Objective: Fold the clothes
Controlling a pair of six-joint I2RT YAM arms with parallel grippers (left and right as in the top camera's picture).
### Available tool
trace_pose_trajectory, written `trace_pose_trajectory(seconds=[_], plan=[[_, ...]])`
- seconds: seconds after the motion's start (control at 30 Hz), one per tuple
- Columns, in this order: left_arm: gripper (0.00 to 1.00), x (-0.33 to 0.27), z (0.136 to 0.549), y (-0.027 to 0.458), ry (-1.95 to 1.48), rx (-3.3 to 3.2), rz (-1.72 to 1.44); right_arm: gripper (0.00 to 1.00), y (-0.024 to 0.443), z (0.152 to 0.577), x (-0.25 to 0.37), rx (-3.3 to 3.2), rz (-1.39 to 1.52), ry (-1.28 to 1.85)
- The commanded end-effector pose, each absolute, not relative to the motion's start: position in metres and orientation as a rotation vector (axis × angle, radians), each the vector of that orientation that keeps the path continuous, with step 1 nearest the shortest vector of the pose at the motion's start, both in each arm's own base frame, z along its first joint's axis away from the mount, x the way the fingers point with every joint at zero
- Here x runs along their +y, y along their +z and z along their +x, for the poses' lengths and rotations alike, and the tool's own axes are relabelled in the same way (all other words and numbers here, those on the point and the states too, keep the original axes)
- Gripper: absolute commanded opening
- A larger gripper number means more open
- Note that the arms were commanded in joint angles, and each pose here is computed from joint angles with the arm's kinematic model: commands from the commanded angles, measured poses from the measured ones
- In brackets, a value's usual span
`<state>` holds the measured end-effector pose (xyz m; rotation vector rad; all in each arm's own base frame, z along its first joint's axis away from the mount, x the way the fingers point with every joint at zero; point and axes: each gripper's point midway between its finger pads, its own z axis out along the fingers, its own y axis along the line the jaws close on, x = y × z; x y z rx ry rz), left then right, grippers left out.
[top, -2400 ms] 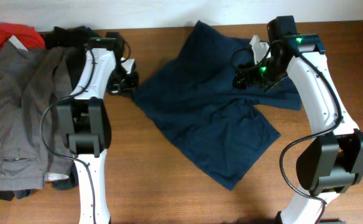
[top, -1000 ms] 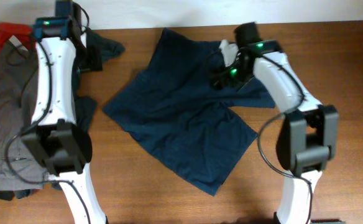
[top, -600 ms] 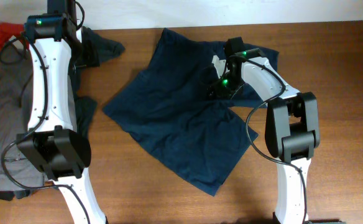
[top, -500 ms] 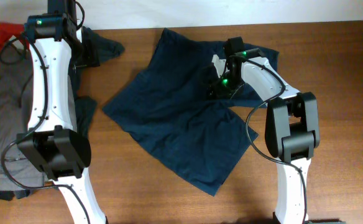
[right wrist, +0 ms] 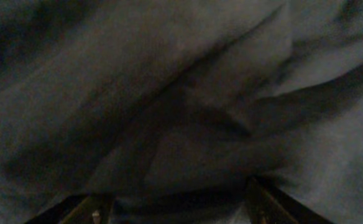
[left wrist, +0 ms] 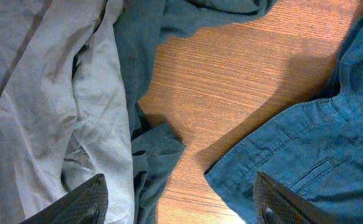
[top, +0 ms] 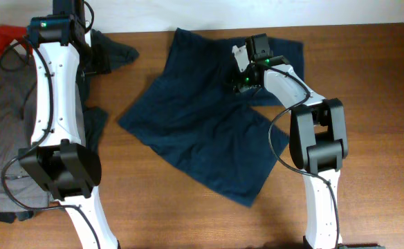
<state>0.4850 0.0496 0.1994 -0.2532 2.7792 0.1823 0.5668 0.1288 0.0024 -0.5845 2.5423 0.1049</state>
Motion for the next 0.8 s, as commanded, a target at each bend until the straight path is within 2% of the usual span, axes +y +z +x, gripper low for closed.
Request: trace_pose_trajectory(seconds=[0.0, 0.13, 0.3, 0.43, 0.77], plan=[[0.75, 0.052, 0.487, 0.204, 0.196, 2.765, -0.236, 0.73, -0.090, 0.546, 0.090, 2.682, -0.651, -0.060], [0.75, 0.052, 0.489, 0.204, 0.197, 2.755, -0.226, 0.79, -0.081, 0.570, 0.082, 2.588, -0.628, -0.078], [0.75, 0.052, 0.492, 0.206, 0.204, 2.746, -0.183, 0.90, -0.040, 0.583, 0.079, 2.582, -0.562, -0.068], [0.75, 0.053, 0.502, 0.210, 0.208, 2.704, -0.151, 0.99, 0.028, 0.582, 0.080, 2.633, -0.420, -0.019], [0.75, 0.023, 0.521, 0.234, 0.113, 2.579, 0.306, 0.99, 0.217, 0.527, 0.087, 2.643, -0.336, 0.130]])
